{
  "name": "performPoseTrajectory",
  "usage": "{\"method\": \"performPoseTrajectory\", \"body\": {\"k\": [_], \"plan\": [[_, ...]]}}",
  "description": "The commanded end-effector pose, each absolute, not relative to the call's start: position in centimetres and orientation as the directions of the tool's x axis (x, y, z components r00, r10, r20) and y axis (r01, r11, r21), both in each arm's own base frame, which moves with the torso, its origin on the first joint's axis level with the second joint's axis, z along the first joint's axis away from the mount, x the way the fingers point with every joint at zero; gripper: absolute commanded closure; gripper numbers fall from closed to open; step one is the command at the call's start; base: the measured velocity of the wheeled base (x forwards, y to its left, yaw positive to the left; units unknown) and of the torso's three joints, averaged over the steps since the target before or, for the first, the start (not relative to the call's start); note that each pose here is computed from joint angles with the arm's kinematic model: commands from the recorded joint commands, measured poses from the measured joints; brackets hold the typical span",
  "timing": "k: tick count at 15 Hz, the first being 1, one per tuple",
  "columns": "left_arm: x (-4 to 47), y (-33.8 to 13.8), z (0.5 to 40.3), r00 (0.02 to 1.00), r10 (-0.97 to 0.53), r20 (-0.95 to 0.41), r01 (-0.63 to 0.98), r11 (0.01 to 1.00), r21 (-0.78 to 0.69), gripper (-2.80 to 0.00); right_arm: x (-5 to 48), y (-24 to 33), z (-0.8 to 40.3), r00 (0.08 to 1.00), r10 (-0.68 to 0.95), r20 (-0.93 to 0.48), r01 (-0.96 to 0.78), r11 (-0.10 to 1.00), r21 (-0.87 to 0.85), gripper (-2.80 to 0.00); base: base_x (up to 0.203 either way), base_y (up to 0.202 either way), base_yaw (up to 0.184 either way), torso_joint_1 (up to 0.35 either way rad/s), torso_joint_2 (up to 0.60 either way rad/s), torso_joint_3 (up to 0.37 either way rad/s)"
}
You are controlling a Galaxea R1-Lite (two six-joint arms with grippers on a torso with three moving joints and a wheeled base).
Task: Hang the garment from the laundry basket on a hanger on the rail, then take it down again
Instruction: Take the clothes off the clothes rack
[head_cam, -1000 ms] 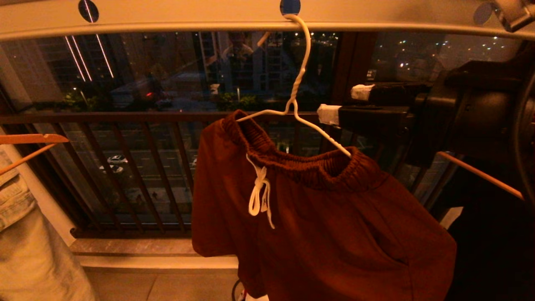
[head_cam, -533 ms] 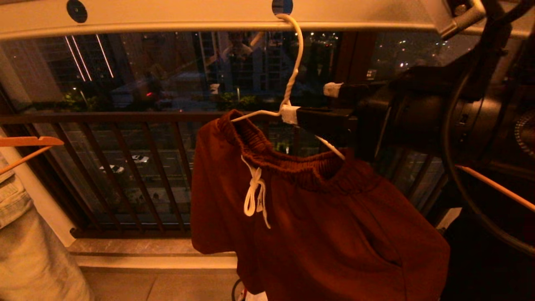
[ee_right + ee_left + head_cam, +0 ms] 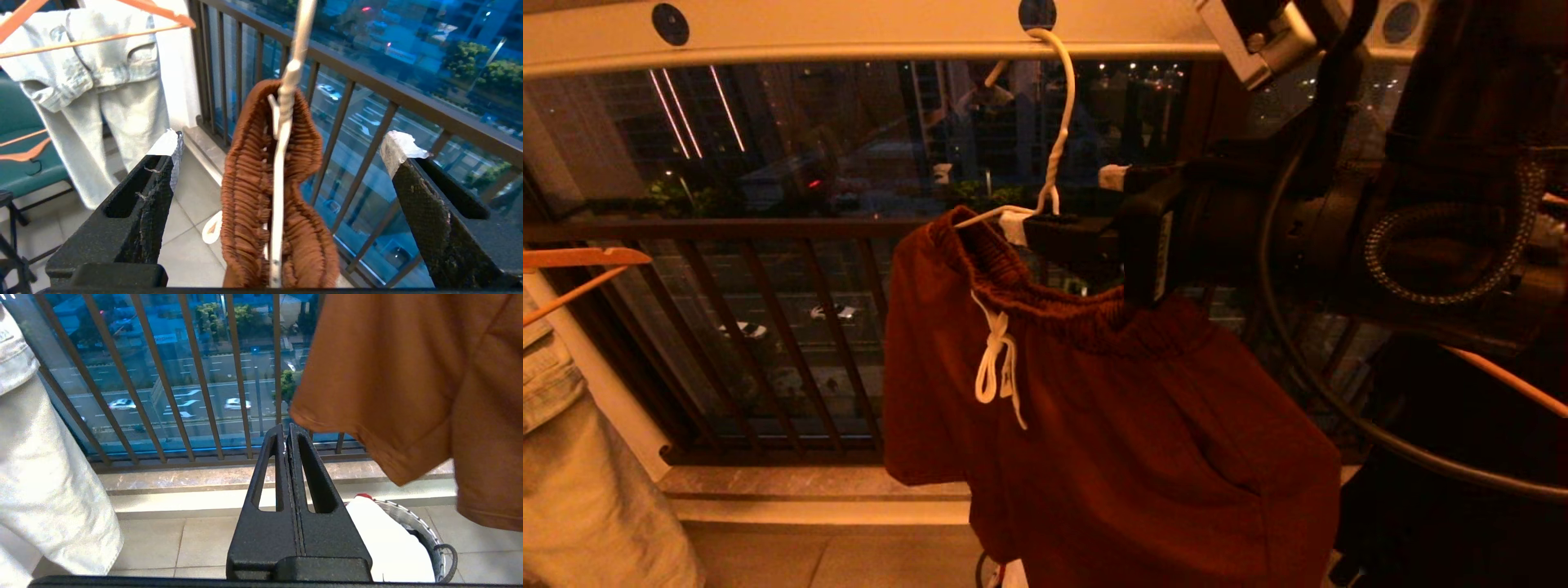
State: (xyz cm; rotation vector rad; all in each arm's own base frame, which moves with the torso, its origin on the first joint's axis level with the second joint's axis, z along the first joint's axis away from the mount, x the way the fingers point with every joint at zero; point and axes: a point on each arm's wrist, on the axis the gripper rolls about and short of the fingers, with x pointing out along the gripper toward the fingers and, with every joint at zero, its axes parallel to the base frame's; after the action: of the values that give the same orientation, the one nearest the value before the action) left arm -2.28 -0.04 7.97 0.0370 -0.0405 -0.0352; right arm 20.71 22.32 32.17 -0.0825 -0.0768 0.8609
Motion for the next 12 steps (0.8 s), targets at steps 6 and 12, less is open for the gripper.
{"method": "performPoseTrajectory", "body": {"k": [6,12], "plan": [[-2.2,0.0,7.6,0.999,-0.037,0.026,0.036,0.999,0.038,0.0,23.2,24.9,31.5,0.663,0.748,0.024,-0.739,0.66,-0.136,-2.8,0.0,0.0,0.0,0.0,0.0,0.0],[-2.2,0.0,7.6,0.999,-0.035,0.026,0.034,0.999,0.037,0.0,23.4,25.2,31.6,0.676,0.736,0.031,-0.727,0.673,-0.141,0.0,0.0,0.0,0.0,0.0,0.0,0.0]]}}
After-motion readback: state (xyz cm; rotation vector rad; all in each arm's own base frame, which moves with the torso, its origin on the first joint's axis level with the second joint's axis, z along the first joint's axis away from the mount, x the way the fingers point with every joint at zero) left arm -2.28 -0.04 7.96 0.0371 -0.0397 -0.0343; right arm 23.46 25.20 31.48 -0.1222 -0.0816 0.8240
